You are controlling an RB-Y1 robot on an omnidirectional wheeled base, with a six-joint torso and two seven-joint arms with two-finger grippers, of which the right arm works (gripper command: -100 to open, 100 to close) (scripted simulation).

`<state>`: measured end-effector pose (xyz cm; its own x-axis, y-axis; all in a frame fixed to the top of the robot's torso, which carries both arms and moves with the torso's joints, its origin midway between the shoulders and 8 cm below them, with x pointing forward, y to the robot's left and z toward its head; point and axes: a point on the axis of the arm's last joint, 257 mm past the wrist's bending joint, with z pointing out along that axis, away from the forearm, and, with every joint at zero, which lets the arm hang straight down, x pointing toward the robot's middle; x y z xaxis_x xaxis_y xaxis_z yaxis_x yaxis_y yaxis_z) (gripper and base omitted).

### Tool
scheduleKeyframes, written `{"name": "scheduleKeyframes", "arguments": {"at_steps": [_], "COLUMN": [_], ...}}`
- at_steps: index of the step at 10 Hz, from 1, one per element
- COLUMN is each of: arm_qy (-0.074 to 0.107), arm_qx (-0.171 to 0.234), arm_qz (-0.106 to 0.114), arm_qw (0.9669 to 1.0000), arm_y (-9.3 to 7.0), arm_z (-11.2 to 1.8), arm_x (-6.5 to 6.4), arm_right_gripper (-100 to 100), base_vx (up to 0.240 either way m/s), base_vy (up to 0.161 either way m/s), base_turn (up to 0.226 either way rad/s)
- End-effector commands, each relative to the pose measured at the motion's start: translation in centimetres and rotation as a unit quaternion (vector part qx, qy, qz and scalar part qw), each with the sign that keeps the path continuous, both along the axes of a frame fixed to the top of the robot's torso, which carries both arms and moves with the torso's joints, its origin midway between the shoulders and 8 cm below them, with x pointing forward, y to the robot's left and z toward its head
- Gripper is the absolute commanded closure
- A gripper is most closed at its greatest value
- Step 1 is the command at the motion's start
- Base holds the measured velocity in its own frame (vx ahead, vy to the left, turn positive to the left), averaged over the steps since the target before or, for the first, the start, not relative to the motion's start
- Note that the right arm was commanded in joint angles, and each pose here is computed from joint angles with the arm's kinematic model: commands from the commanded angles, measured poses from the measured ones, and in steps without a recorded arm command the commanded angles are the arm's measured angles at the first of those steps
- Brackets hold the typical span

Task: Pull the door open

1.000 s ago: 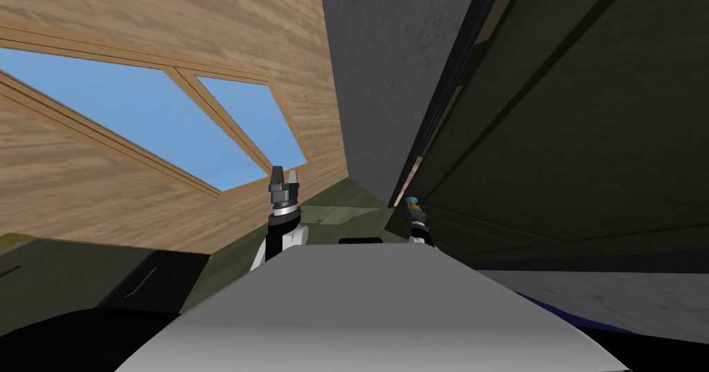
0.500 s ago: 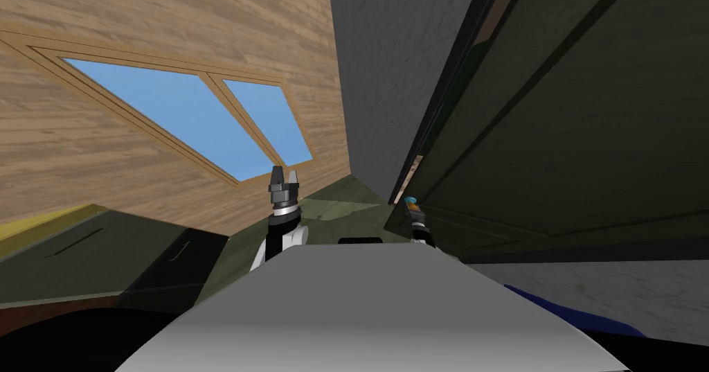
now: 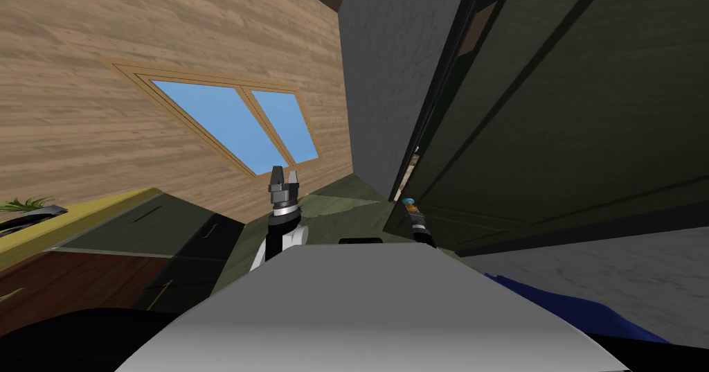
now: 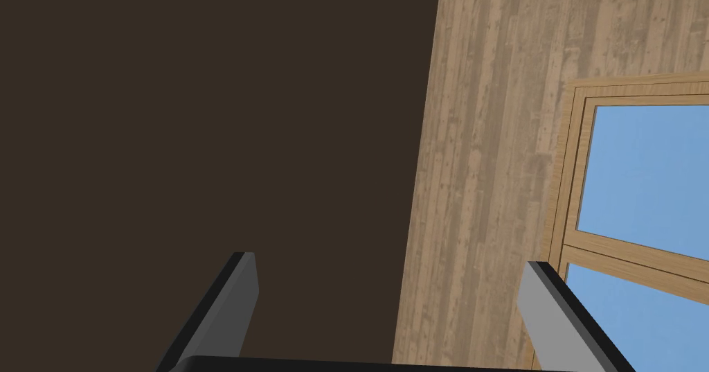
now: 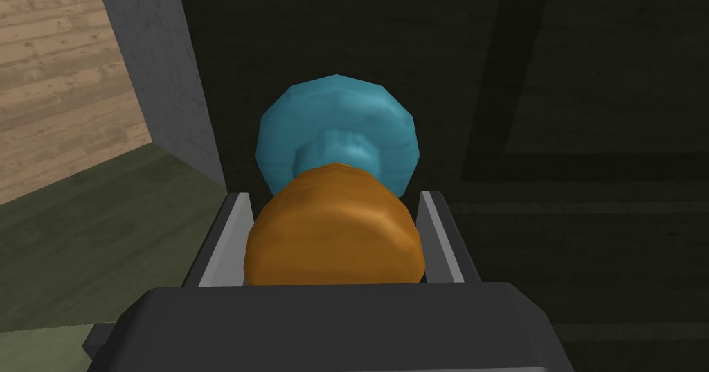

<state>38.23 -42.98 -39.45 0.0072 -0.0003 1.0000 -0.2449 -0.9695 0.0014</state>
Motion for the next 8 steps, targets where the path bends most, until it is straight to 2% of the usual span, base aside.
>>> {"name": "scheduleKeyframes", "arguments": {"at_steps": [1, 4, 7, 8], "arm_qy": [-0.002, -0.006, -0.007, -0.007], "arm_qx": [-0.003, -0.008, -0.009, -0.009], "arm_qz": [0.011, 0.036, 0.069, 0.069], "arm_qw": [0.9999, 0.9993, 0.9976, 0.9976], "arm_y": [0.0, 0.2, 0.6, 0.6], "arm_z": [0.0, 0.1, 0.2, 0.2], "arm_x": [-1.0, -3.1, -5.8, -5.8], "arm_right_gripper": [100, 100, 100, 100], "base_vx": [-0.052, -0.045, -0.058, -0.049], "base_vy": [0.005, 0.011, 0.007, -0.002], "base_turn": [-0.007, -0.024, -0.022, -0.028]}}
